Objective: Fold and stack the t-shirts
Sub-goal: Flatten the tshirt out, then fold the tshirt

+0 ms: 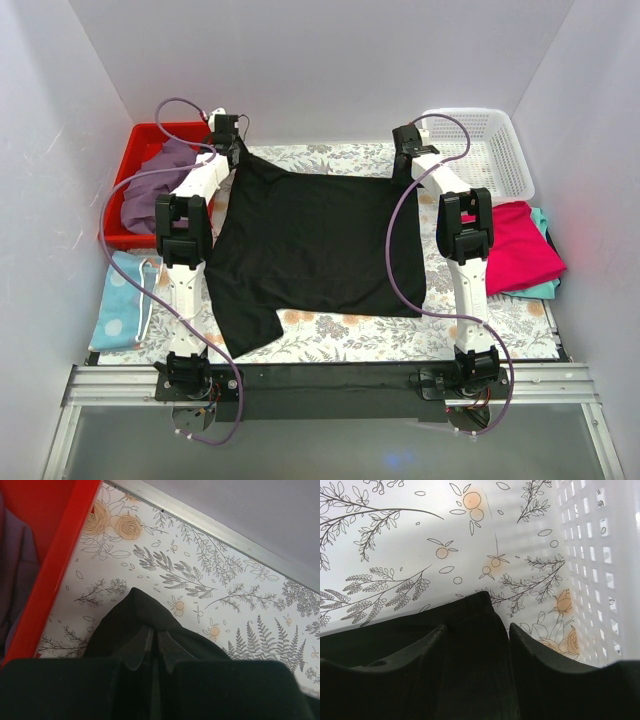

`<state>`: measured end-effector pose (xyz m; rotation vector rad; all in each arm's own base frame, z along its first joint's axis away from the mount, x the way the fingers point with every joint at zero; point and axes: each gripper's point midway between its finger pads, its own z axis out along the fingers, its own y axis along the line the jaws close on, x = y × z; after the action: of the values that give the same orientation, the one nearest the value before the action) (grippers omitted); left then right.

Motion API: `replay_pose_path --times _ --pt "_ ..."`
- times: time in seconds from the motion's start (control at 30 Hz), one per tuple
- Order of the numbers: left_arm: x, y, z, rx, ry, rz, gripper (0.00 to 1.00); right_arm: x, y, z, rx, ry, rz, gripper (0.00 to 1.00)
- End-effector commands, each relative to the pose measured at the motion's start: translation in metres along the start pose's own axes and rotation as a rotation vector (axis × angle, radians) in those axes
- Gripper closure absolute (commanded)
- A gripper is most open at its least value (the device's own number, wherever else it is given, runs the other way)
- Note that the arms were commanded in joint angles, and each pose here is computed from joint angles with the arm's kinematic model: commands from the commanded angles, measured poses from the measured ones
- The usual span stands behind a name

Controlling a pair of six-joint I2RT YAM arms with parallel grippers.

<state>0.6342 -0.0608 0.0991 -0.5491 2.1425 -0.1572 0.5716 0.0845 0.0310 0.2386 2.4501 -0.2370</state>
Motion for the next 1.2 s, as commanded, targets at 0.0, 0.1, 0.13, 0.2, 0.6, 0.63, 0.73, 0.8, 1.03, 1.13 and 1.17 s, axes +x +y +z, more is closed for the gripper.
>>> replay_pose_path --times 0.0,0.1,0.13,0.2,0.6,0.63,0.73,0.8,1.03,1.13,1.17 --pt "-0.039 0.002 -0.028 -0.013 -0.073 -0.026 1.00 -0.010 -0.006 -0.006 0.009 -0.009 0.016 0.42" --pt "-0.042 0.003 -0.029 -0.014 -0.077 -0.028 1.00 -0.006 0.000 -0.001 -0.016 0.004 0.018 0.42" --pt "-0.042 0.004 -0.029 -0.016 -0.078 -0.027 1.00 -0.004 0.002 0.001 -0.025 0.011 0.018 0.43" --pt "-0.042 0.004 -0.030 -0.015 -0.077 -0.026 1.00 0.004 0.006 0.007 -0.043 0.034 0.023 0.43" --pt "-0.058 0.019 -0.035 -0.038 -0.101 -0.051 1.00 0.019 0.016 0.016 -0.084 0.080 0.029 0.82" --pt "-0.059 0.019 -0.035 -0.036 -0.103 -0.053 1.00 0.018 0.015 0.015 -0.081 0.077 0.027 0.85" --pt "-0.065 0.019 -0.036 -0.025 -0.108 -0.058 1.00 0.009 0.013 0.012 -0.065 0.053 0.031 0.97" --pt "-0.073 0.013 -0.038 0.011 -0.114 -0.060 1.00 -0.005 0.009 0.007 -0.056 0.024 0.034 0.99" --pt "-0.097 -0.016 -0.053 0.127 -0.138 -0.084 1.00 -0.051 -0.012 -0.020 -0.034 -0.080 0.079 0.99" --pt "-0.104 -0.027 -0.061 0.175 -0.137 -0.096 1.00 -0.063 -0.017 -0.030 -0.036 -0.105 0.085 0.99" --pt "-0.106 -0.030 -0.065 0.189 -0.140 -0.097 1.00 -0.065 -0.019 -0.032 -0.038 -0.108 0.087 0.99"
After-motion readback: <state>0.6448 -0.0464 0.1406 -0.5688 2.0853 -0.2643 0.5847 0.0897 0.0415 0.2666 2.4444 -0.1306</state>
